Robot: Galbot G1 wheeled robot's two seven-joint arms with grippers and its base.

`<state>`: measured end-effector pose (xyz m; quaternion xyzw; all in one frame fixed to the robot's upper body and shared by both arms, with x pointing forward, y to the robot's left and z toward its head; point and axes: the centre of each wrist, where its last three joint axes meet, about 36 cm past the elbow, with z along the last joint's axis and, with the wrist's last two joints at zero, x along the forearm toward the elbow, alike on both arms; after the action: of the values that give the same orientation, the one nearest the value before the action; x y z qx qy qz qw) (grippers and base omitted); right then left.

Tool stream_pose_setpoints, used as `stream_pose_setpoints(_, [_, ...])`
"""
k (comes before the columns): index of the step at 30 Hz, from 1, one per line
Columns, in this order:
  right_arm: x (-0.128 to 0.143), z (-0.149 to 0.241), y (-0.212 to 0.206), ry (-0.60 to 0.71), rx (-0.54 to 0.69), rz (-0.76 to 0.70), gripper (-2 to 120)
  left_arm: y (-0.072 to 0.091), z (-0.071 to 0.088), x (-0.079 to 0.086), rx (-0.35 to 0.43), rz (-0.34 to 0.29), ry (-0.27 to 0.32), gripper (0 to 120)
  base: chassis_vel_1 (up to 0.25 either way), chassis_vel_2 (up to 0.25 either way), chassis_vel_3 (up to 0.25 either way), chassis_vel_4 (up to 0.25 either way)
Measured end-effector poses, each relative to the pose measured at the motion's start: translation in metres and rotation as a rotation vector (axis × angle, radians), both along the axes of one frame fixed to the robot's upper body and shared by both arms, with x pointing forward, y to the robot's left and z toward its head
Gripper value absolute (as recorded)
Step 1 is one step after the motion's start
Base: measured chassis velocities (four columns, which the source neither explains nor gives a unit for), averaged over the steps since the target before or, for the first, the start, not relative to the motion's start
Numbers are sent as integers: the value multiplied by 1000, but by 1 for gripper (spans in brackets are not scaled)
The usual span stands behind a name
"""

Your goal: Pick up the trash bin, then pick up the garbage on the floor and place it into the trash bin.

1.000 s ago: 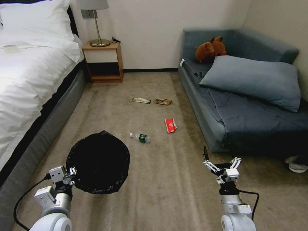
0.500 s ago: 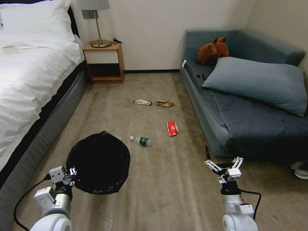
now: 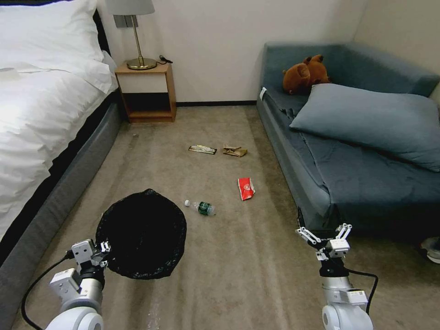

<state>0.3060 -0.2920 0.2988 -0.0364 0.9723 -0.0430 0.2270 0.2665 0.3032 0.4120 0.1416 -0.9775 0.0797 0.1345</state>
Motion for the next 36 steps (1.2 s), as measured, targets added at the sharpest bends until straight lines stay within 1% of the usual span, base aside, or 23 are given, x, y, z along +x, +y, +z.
stream_pose_setpoints(3, [2,4,0,-4,1,1,100,-1,4,0,0,-5,-11,1,-70,59,62,-60])
stream_pose_setpoints(8, [3,11,0,-11,8,-1,100,0,5,-2,2,-11,-11,1,-77,81,79,-77])
stream_pose_setpoints(18, [0,10,0,-1,7,-1,100,2,2,-7,1,2,-5,1,-77,74,63,-77])
stream_pose_setpoints(29, [-4,8,-4,-1,-4,0,100,0,2,-6,-11,8,-11,1,-85,77,94,-73])
stream_pose_setpoints(32, [-5,7,-5,-1,-6,-1,100,-1,5,-5,-19,7,-20,1,-69,72,76,-83])
stream_pose_setpoints(36, [-7,7,-5,-1,-7,-2,100,1,10,-4,-26,12,-34,1,-65,72,76,-73])
